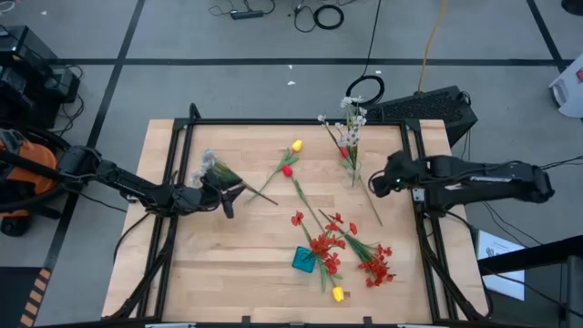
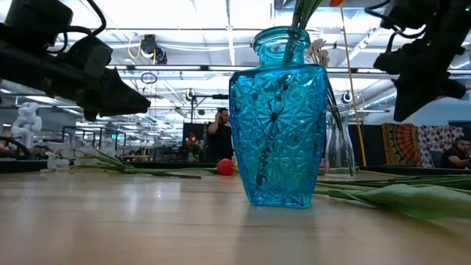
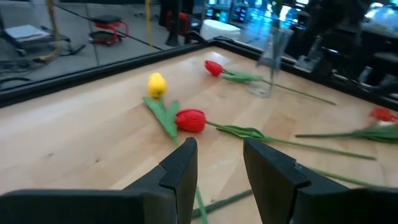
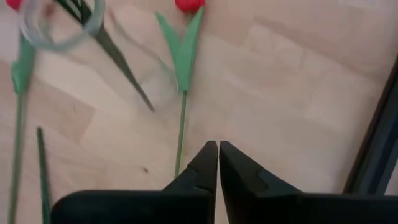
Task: Sort flowers into vase by color
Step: Put the top yellow flower into the transparent vase
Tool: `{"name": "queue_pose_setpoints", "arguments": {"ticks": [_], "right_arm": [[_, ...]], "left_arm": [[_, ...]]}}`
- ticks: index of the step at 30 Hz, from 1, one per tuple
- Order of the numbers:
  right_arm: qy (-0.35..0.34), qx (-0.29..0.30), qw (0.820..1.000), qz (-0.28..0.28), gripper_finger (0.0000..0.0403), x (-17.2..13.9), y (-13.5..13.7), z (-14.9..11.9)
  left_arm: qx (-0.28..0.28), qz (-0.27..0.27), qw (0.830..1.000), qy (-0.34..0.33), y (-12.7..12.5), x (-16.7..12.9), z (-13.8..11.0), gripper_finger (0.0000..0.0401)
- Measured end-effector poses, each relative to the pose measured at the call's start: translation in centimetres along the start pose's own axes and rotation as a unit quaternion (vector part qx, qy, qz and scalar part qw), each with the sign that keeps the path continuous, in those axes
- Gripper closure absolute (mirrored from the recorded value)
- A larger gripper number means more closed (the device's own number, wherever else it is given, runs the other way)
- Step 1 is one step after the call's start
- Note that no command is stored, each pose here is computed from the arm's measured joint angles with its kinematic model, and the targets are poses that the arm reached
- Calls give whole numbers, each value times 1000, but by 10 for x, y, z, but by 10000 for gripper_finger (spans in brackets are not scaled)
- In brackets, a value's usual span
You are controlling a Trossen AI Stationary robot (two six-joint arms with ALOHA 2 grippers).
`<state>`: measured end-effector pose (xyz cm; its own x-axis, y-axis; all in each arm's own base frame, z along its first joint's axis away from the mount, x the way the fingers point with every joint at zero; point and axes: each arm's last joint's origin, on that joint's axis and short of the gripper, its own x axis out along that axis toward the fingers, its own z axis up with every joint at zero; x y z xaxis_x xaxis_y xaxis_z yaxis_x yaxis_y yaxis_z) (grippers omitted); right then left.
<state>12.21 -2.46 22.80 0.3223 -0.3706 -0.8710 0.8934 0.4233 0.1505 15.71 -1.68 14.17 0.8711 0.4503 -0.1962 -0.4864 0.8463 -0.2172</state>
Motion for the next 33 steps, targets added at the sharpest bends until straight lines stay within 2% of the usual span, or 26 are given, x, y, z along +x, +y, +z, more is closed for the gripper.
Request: {"name": "queue_pose_setpoints", "arguments": {"ticks": [9,15,22,29,33], "right_arm": [[53,-58,996,-51,400,18,23,-18],[71,-53,993,-73,402,17,29,-37],[40,-38,996,-68,402,14,37,-52],[47,-52,995,-72,402,15,42,-63],[50,-81,993,-72,403,15,44,-68]], "left_arm": [[0,32,999,-13,2,0,1,265],[10,53,998,-13,4,0,0,265],[16,67,998,5,5,1,-3,265],[40,83,995,42,-13,12,15,265],[54,88,993,57,-29,23,30,265]]}}
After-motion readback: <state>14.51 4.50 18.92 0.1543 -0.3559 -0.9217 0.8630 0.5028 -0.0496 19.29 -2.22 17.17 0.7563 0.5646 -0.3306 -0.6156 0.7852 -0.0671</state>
